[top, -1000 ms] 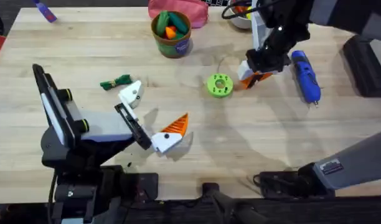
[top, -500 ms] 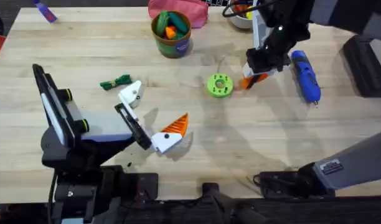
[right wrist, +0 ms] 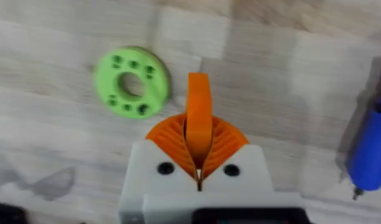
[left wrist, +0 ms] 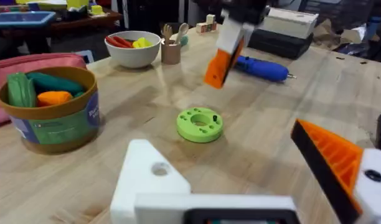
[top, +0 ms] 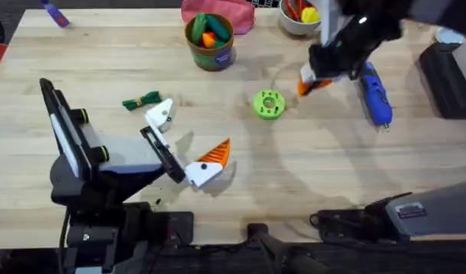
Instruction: Pick up the gripper from the table and insert it into the empty holder that is missing its gripper. Then pick up a screw, insert it into the mounting hole, and use the screwdriver to tighten it. Finally, clean up the table by picking up the vegetable and placing it into the bucket.
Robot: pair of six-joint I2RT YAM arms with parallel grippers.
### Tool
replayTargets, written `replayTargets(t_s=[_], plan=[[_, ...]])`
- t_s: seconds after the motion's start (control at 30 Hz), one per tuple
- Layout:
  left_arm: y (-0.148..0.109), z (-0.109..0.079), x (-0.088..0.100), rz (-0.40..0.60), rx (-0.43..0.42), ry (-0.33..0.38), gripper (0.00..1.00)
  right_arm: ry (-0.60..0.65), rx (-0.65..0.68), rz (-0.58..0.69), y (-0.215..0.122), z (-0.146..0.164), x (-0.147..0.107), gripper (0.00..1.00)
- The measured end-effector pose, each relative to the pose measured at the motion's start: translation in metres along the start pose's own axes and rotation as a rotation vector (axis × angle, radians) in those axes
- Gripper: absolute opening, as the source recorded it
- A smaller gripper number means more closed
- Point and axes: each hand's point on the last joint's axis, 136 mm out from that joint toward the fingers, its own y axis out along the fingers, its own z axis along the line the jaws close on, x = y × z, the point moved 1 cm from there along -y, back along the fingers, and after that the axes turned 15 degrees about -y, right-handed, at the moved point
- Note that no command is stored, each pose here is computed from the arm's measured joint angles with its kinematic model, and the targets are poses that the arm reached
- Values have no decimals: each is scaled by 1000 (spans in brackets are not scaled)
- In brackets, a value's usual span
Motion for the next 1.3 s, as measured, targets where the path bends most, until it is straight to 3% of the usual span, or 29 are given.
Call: replayTargets(t_s=[0.4,0.53,0.57,0.6,0.8,0.83,1.07,1.3], plan=[[0,0,0,0,0,-1,987,-113,410,-516,-118,73,49,9],[0,0,0,0,0,0,988,-199,617,-614,-143,104,46,9],[0,0,0,0,0,0,988,-214,672,-616,-146,111,43,9],[0,0,0,0,0,0,986,-234,839,-586,-147,130,28,9],[0,0,0,0,0,0,988,-234,1008,-572,-140,143,18,9],[0,0,0,0,0,0,987,-232,1130,-556,-134,150,16,9],[0,0,0,0,0,-1,988,-195,1333,-437,-113,160,22,9],[0,0,0,0,0,0,988,-209,1443,-316,-82,185,22,9]])
